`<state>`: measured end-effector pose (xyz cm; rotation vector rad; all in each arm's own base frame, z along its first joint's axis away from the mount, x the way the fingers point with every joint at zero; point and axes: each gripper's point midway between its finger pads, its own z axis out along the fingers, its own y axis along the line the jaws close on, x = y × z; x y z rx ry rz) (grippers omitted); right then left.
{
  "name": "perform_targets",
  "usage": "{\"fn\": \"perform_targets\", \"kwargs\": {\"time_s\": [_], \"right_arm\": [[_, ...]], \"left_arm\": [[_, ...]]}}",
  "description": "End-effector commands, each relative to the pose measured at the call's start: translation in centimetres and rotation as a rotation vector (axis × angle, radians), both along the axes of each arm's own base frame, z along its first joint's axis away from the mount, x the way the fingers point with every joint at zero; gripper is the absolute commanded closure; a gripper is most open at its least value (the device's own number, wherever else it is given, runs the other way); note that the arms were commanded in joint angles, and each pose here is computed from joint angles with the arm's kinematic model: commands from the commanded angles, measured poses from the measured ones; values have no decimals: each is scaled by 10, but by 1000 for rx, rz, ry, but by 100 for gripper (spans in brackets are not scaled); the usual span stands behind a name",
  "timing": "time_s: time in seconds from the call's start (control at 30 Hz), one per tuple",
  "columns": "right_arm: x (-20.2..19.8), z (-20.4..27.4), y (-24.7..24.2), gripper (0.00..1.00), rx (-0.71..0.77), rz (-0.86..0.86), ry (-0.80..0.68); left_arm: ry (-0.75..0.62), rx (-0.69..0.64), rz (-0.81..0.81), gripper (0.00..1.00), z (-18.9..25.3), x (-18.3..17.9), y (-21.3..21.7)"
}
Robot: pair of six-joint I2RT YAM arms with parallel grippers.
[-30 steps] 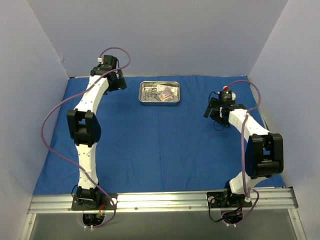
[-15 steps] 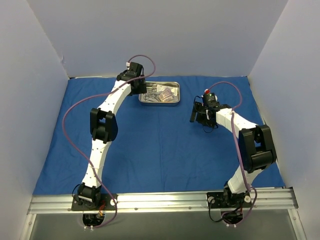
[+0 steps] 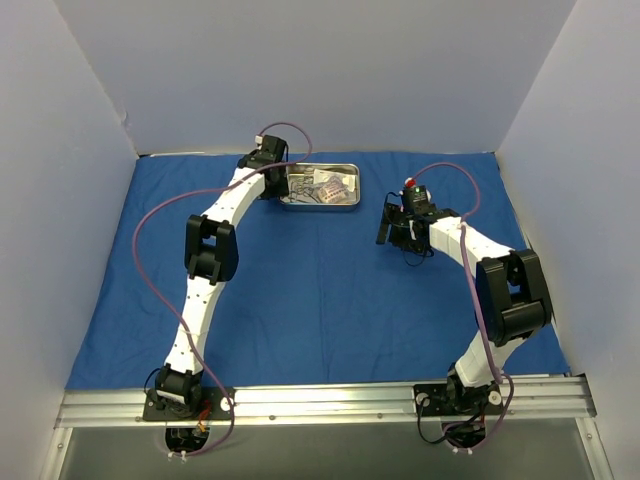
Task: Open and lay out the surgical kit
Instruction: Move the container from the surgical kit.
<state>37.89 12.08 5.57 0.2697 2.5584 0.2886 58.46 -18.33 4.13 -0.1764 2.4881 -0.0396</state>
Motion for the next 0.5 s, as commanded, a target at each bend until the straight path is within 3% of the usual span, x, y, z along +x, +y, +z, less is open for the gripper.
{"fn": "perform_targets", "kwargs": {"time_s": [0.0,0.33,0.47], "right_arm": [[-3,5,4,34,6,4,-6],[-1,6,3,34,-5,15,-8],[1,7,2,34,-21,29,-12]], "left_arm": [[-59,-22,-7,49,10,13,-6],[-53,6,38,75,18,5,10],[-72,-18,117,93,31,-1,31]]}}
